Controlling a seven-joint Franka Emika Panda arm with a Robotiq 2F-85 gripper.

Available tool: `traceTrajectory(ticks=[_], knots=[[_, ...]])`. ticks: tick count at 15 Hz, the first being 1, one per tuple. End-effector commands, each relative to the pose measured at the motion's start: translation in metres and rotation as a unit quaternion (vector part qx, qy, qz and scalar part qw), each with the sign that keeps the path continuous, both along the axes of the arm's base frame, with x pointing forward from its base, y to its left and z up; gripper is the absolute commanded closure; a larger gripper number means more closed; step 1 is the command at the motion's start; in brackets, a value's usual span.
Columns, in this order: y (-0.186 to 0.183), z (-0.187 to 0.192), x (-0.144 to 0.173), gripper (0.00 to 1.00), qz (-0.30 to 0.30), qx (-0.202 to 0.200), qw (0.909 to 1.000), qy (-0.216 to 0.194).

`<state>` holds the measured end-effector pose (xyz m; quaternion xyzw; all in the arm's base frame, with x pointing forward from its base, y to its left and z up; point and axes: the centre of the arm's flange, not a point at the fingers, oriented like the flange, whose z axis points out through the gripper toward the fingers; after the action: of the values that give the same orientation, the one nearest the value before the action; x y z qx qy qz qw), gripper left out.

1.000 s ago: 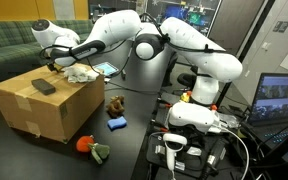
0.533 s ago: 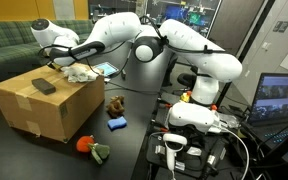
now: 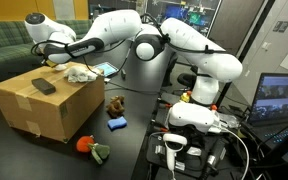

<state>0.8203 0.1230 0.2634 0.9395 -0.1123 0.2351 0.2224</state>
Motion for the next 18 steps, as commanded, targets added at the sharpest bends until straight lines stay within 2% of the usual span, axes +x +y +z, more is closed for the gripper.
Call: traceTrajectory(ticks=[1, 5, 11, 18], knots=[[0.030, 0.048, -0.021, 0.90, 0.025, 0.016, 0.9995, -0.015], [0.067, 0.093, -0.053, 0.90, 0.045, 0.030, 0.9985, -0.012], [0.083, 0.130, -0.116, 0.90, 0.057, 0.039, 0.9933, 0.094], [0.064, 0.150, -0.181, 0.90, 0.019, 0.062, 0.9807, 0.184]])
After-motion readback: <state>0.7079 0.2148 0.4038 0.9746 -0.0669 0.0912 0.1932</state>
